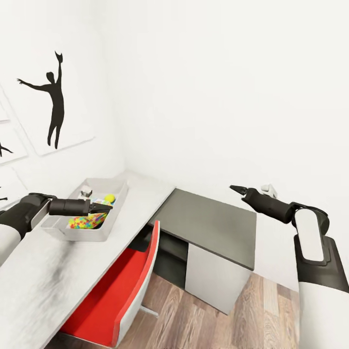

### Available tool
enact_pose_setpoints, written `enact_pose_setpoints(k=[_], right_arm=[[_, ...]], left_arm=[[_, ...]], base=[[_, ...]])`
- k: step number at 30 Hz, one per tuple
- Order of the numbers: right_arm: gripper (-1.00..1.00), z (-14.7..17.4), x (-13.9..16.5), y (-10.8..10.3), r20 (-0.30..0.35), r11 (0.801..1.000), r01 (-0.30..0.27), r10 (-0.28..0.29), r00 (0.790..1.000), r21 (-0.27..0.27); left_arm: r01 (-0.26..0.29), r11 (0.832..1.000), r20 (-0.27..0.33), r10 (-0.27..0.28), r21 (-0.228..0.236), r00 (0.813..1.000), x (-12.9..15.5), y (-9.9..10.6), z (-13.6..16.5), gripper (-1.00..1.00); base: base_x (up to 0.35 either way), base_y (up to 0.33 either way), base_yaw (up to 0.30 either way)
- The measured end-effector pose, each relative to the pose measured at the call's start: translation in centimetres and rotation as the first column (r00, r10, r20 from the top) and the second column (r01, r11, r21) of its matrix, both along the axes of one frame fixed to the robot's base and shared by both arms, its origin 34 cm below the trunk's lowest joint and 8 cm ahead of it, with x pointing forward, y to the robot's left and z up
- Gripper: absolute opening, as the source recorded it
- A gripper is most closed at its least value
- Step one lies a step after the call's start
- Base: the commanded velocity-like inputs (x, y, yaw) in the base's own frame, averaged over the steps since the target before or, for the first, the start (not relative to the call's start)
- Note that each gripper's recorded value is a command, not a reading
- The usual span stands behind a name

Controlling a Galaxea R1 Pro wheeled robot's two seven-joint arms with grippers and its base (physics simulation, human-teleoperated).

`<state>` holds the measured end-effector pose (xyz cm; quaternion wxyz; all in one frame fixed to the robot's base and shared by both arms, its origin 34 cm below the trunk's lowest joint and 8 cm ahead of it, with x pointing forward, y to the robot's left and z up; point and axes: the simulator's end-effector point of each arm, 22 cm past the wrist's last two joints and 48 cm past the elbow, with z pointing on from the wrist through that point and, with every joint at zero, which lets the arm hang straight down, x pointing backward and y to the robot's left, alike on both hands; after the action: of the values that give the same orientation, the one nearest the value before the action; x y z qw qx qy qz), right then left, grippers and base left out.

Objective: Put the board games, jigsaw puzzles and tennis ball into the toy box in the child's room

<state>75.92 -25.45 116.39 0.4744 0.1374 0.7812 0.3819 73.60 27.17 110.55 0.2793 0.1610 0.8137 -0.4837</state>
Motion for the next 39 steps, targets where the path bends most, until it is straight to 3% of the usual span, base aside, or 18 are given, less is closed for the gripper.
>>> enact_pose_setpoints(k=[10, 18, 22, 30, 39], right_arm=[[1.00, -4.1, -5.0, -7.1, -0.035, 0.996, 0.083, -0.082, 0.996, 0.027], [1.00, -5.9, -10.6, -13.0, -0.014, 0.976, 0.157, -0.157, 0.988, 0.149], [1.00, -7.2, -12.0, -13.8, -0.027, 0.971, 0.180, -0.178, 0.984, 0.160], [1.00, -10.2, -14.1, -16.5, -0.016, 0.952, 0.284, -0.284, 0.959, 0.116], [1.00, -13.7, -14.7, -17.7, -0.066, 0.933, 0.337, -0.331, 0.941, 0.124]], left_arm=[[0.034, 0.999, 0.013, -0.034, -0.041, 0.999, -0.8, -0.5, 1.6, 1.00], [0.045, 0.998, 0.024, -0.044, -0.052, 0.999, -1.2, -0.8, 2.4, 1.00], [0.049, 0.997, 0.028, -0.047, -0.054, 0.998, -1.2, -1.0, 2.7, 1.00], [0.052, 0.997, 0.037, -0.050, -0.052, 0.998, -1.4, -1.2, 3.1, 1.00], [0.056, 0.997, 0.047, -0.054, -0.053, 0.997, -1.6, -1.5, 3.7, 1.00]], base=[[-0.207, -0.066, -0.219], [-0.072, -0.097, -0.219], [-0.006, -0.010, -0.219], [-0.001, -0.001, -0.219], [0.000, -0.010, -0.219]])
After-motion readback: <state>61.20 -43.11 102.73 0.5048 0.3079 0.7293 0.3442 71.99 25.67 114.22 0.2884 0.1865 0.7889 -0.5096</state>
